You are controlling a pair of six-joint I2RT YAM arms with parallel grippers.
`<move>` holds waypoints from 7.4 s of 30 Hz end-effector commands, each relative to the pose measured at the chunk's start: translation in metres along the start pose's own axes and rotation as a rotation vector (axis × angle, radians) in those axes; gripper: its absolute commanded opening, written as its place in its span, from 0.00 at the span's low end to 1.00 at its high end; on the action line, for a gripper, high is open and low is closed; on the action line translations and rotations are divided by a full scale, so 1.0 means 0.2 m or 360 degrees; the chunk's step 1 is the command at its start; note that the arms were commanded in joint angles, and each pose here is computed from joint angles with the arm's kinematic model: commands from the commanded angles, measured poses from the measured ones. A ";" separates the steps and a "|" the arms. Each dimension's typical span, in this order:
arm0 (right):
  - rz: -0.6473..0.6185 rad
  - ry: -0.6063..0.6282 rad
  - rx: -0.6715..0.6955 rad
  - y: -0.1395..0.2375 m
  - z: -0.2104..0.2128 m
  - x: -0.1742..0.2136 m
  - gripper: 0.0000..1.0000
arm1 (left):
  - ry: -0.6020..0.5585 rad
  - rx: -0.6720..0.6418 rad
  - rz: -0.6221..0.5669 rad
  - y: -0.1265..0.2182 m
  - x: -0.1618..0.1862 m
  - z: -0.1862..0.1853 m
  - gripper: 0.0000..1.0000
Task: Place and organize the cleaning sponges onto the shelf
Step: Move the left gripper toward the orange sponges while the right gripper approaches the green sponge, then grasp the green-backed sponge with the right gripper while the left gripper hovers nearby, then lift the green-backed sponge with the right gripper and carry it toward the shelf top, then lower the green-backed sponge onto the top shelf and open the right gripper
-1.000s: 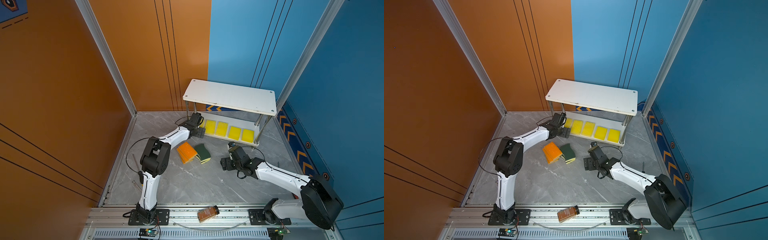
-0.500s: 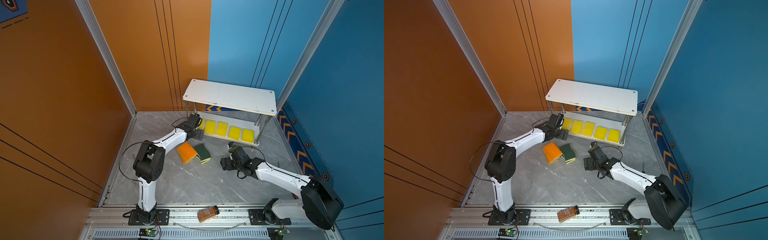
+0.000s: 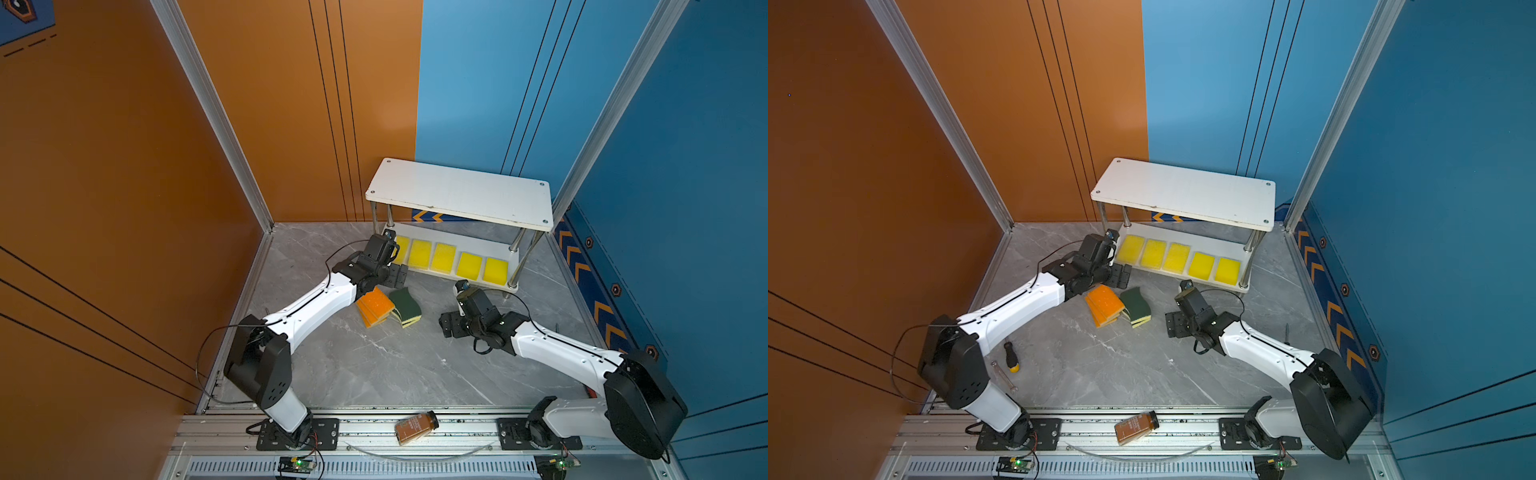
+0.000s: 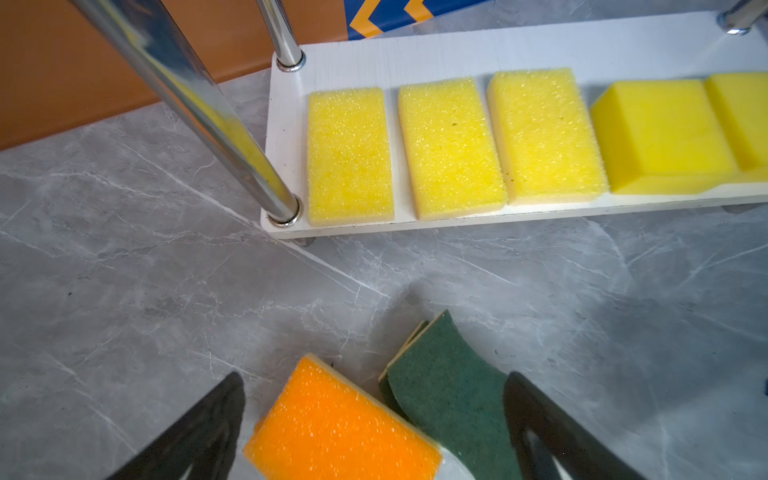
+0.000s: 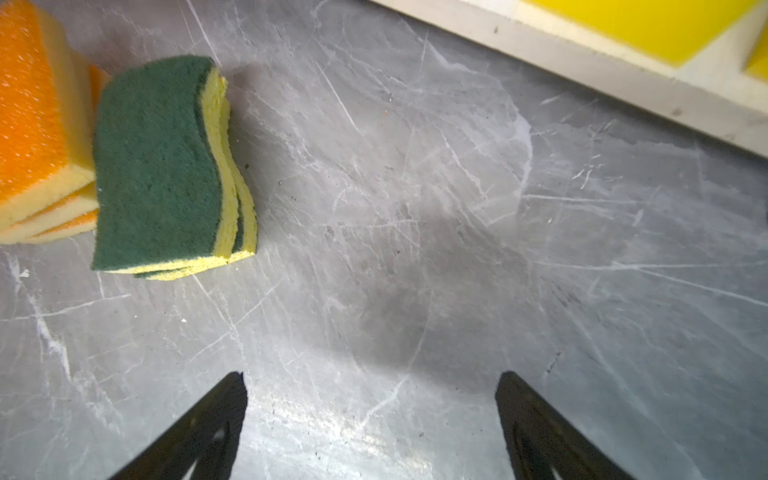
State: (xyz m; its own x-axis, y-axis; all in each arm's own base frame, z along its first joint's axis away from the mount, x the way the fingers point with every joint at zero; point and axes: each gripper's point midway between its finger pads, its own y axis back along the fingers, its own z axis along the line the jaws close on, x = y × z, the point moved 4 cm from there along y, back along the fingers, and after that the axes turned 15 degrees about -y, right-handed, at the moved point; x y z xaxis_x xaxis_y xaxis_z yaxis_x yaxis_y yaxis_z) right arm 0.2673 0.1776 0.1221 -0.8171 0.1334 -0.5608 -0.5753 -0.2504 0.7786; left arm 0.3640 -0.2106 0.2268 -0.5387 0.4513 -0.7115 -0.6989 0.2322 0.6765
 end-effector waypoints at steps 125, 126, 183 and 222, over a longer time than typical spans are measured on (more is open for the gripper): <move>0.0154 0.0412 -0.0034 -0.14 0.49 -0.12 0.60 | 0.0843 0.0187 -0.0040 0.24 0.66 0.10 0.98; 0.0149 0.0410 -0.0035 -0.11 0.48 -0.13 0.60 | 0.0843 0.0188 -0.0041 0.24 0.66 0.10 0.98; -0.0957 -0.0652 0.0250 1.24 -0.34 -1.38 0.59 | 0.0837 0.0237 -0.0043 0.22 0.63 0.09 0.98; -0.0744 -0.0425 0.0640 0.90 -0.28 -1.47 0.60 | 0.0828 0.0198 -0.0016 0.24 0.65 0.11 0.98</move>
State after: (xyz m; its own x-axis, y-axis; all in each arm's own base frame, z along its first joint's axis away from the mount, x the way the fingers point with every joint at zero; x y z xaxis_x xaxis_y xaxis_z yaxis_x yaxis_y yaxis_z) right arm 0.4074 0.0456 0.4164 -0.4110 0.4074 -0.8155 -0.8179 0.2304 0.5273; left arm 0.2697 -0.1258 0.1653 -0.7245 -0.0283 -0.6887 -0.6492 0.3636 0.6680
